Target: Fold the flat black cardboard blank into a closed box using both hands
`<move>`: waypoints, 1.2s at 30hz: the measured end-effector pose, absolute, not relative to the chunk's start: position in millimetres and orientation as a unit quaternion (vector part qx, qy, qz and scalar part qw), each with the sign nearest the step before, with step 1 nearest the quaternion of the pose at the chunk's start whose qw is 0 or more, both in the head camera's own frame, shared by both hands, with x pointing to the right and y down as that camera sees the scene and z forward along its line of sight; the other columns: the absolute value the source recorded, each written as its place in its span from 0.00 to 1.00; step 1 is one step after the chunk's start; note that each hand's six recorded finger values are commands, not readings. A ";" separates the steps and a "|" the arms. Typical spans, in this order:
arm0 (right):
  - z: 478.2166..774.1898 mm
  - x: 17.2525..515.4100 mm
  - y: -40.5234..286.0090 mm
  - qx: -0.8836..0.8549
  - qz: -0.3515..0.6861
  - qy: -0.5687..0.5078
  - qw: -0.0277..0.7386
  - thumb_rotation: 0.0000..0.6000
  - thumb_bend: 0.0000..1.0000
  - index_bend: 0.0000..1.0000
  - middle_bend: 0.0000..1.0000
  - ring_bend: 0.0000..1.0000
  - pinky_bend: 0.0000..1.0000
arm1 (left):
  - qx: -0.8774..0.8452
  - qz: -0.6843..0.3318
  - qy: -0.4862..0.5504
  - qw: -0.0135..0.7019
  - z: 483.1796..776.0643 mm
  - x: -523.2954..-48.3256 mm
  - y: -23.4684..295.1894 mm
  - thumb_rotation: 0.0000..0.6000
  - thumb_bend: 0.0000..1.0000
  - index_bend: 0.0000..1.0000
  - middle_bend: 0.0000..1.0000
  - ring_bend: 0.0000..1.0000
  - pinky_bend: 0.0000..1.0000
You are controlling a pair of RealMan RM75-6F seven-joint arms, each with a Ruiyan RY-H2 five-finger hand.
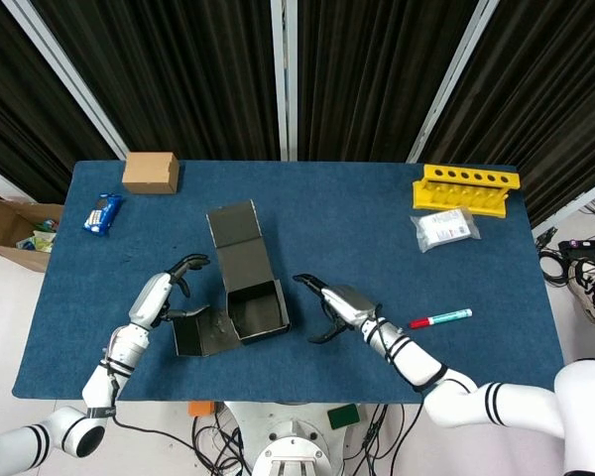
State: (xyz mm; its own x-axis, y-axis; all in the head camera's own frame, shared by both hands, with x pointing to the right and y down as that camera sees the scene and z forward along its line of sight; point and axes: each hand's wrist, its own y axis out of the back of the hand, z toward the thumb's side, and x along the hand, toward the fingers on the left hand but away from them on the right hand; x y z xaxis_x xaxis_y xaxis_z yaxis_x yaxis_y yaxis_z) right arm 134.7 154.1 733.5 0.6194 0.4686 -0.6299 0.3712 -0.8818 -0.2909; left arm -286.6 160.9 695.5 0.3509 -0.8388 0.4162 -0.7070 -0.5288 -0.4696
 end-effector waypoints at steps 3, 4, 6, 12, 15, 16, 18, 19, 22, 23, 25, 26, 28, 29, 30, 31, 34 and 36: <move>738.3 119.7 157.5 -0.901 0.361 -0.239 0.003 1.00 0.00 0.00 0.06 0.72 1.00 | -0.812 -0.309 0.484 0.106 689.3 -289.3 161.1 0.43 0.05 0.21 0.15 0.22 0.54; 739.6 115.0 158.2 -0.902 0.359 -0.240 -0.004 1.00 0.00 0.00 0.06 0.72 1.00 | -0.811 -0.308 0.486 0.107 688.1 -290.5 161.4 0.43 0.05 0.21 0.15 0.22 0.54; 743.3 105.8 159.7 -0.903 0.355 -0.240 -0.010 1.00 0.00 0.00 0.06 0.72 1.00 | -0.810 -0.308 0.488 0.106 686.8 -292.8 162.1 0.43 0.05 0.21 0.15 0.22 0.54; 751.7 91.6 158.4 -0.901 0.356 -0.248 -0.005 1.00 0.00 0.00 0.06 0.72 1.00 | -0.806 -0.306 0.497 0.099 684.9 -299.5 164.2 0.43 0.05 0.21 0.15 0.22 0.54; 754.7 89.9 156.5 -0.898 0.359 -0.253 0.004 1.00 0.00 0.00 0.06 0.72 1.00 | -0.804 -0.306 0.500 0.096 685.1 -302.3 165.0 0.43 0.05 0.21 0.15 0.22 0.54; 755.5 90.4 155.3 -0.897 0.360 -0.256 0.006 1.00 0.00 0.00 0.06 0.72 1.00 | -0.804 -0.306 0.501 0.096 685.2 -303.0 165.2 0.43 0.05 0.21 0.15 0.22 0.54; 756.8 91.7 152.2 -0.895 0.361 -0.263 0.014 1.00 0.00 0.00 0.06 0.72 1.00 | -0.804 -0.306 0.502 0.094 685.6 -304.2 165.6 0.43 0.05 0.21 0.15 0.22 0.54; 757.5 91.6 151.2 -0.894 0.362 -0.264 0.017 1.00 0.00 0.00 0.06 0.72 1.00 | -0.804 -0.305 0.502 0.093 685.7 -304.7 165.7 0.43 0.05 0.21 0.15 0.22 0.54; 759.0 87.8 148.0 -0.894 0.361 -0.263 0.023 1.00 0.00 0.00 0.06 0.72 1.00 | -0.803 -0.305 0.503 0.092 685.8 -306.0 165.6 0.44 0.05 0.21 0.15 0.22 0.54; 759.9 84.6 147.7 -0.895 0.361 -0.260 0.024 1.00 0.00 0.00 0.06 0.72 1.00 | -0.803 -0.305 0.504 0.092 685.7 -306.3 165.7 0.44 0.05 0.21 0.15 0.22 0.54; 761.8 79.0 149.1 -0.897 0.361 -0.253 0.025 1.00 0.00 0.00 0.06 0.72 1.00 | -0.802 -0.304 0.506 0.091 685.1 -307.5 166.0 0.43 0.05 0.21 0.15 0.22 0.54; 762.7 74.8 151.3 -0.899 0.360 -0.250 0.024 1.00 0.00 0.00 0.06 0.72 1.00 | -0.801 -0.304 0.508 0.091 685.0 -308.2 166.3 0.43 0.05 0.21 0.15 0.22 0.54; 764.3 68.9 155.4 -0.901 0.358 -0.246 0.020 1.00 0.00 0.00 0.09 0.72 1.00 | -0.800 -0.305 0.510 0.089 685.0 -310.2 167.9 0.43 0.05 0.21 0.15 0.22 0.54; 765.6 65.4 158.1 -0.901 0.356 -0.246 0.018 1.00 0.00 0.00 0.11 0.72 1.00 | -0.799 -0.306 0.510 0.088 685.0 -311.0 168.6 0.43 0.05 0.21 0.15 0.22 0.54; 766.5 62.8 159.7 -0.901 0.355 -0.248 0.017 1.00 0.00 0.01 0.14 0.73 1.00 | -0.798 -0.305 0.511 0.089 684.6 -311.8 169.4 0.44 0.05 0.21 0.15 0.22 0.54; 767.1 60.5 160.7 -0.901 0.352 -0.253 0.015 1.00 0.00 0.06 0.19 0.74 1.00 | -0.798 -0.305 0.513 0.089 684.1 -312.5 169.9 0.44 0.05 0.21 0.15 0.22 0.54; 768.5 53.3 159.1 -0.895 0.342 -0.285 0.009 1.00 0.12 0.38 0.41 0.79 1.00 | -0.792 -0.299 0.524 0.093 680.8 -315.1 170.6 0.49 0.05 0.25 0.20 0.25 0.55; 769.2 47.8 155.8 -0.887 0.334 -0.319 0.003 1.00 0.18 0.54 0.51 0.80 1.00 | -0.786 -0.292 0.535 0.102 676.4 -317.2 169.6 0.54 0.05 0.34 0.28 0.32 0.60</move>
